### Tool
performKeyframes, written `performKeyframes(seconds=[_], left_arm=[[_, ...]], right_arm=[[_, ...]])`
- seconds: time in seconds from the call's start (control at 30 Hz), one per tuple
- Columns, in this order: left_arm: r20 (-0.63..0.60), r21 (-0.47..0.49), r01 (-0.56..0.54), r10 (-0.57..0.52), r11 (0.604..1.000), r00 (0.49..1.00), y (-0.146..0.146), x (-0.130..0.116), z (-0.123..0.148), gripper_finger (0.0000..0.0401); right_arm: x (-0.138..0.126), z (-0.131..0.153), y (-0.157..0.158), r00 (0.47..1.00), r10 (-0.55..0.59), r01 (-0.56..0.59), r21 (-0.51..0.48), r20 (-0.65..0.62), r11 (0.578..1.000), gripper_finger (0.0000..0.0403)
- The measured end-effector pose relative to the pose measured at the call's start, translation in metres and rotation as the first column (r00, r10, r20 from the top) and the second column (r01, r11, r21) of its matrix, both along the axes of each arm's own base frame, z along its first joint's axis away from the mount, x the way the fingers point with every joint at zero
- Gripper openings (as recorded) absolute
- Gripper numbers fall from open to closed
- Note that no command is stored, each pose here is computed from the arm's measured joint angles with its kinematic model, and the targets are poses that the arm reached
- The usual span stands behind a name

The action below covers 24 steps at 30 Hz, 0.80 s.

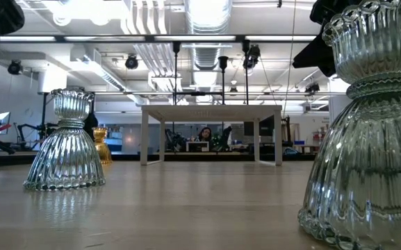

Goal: Pick & Place candle stick holders
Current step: Put the black candle holder on the shelf

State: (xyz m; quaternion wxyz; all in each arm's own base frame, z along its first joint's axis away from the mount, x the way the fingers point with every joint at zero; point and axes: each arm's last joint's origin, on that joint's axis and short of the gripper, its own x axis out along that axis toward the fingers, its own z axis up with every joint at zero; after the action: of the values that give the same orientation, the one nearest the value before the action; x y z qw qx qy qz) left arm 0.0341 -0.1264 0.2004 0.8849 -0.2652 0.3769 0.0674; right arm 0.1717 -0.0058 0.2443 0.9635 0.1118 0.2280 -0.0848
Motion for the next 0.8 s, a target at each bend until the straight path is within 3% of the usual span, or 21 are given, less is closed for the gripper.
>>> performKeyframes(seconds=[0.17,0.3,0.8], left_arm=[[0.007,0.0,-0.004,0.004,1.0,1.0,0.002,0.004,-0.017,0.0192],[0.046,0.063,-0.006,0.003,0.998,0.999,0.006,0.009,-0.025,0.0192],[0.126,0.215,0.021,-0.049,0.976,0.991,0.006,0.04,-0.023,0.0187]], right_arm=[[0.0,0.0,0.0,1.0,0.003,-0.003,-0.014,0.0,1.0,0.0068],[0.0,0.0,0.0,1.0,0.002,-0.002,-0.023,0.0,1.0,0.0068],[0.0,0.0,0.0,1.0,0.003,-0.003,-0.027,0.0,1.0,0.0068]])
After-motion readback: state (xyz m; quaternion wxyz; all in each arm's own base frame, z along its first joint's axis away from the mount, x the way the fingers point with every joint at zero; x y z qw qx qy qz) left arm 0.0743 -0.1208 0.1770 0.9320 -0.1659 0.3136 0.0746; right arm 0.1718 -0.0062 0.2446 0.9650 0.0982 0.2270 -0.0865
